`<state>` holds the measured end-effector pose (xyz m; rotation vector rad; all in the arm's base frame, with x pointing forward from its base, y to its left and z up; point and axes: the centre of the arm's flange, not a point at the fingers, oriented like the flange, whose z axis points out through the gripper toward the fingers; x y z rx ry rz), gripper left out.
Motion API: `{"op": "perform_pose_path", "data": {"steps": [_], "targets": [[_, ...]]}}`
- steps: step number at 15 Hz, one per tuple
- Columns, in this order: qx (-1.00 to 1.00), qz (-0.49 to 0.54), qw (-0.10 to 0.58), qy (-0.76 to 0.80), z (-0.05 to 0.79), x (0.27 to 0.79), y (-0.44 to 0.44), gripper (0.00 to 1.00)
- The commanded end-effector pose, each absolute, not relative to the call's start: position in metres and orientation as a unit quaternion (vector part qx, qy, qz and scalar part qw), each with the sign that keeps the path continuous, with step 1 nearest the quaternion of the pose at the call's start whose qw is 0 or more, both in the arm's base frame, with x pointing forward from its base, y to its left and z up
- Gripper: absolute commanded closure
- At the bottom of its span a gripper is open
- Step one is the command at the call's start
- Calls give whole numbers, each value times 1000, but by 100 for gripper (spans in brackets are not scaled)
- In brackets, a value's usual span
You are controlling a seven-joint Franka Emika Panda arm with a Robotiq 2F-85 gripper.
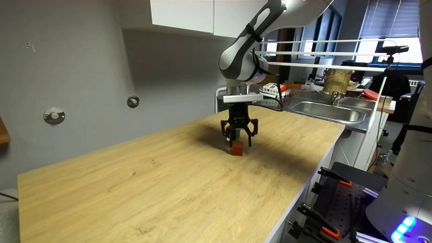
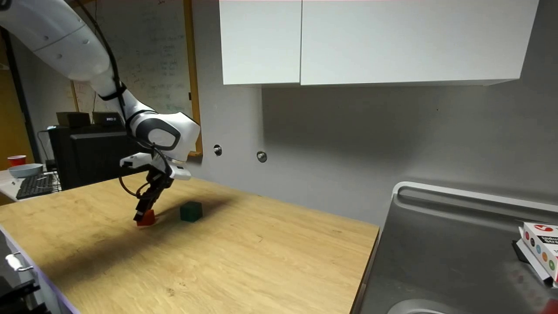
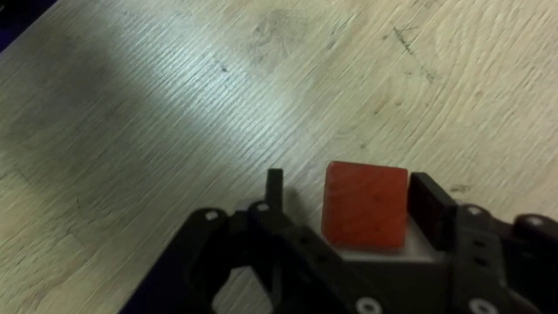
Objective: Put the orange block on top of the green block
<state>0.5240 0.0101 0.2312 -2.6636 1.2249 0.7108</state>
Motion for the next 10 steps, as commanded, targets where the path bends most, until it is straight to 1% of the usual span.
{"op": "perform_pose_path", "data": {"steps": [1, 4, 6, 10], "targets": [[-870, 249, 65, 421, 234, 538, 11, 56], [-873, 241, 69, 419, 242, 546, 10, 80], [-875, 234, 70, 417, 252, 554, 8, 82], [-880, 217, 72, 416, 276, 571, -3, 82]]}}
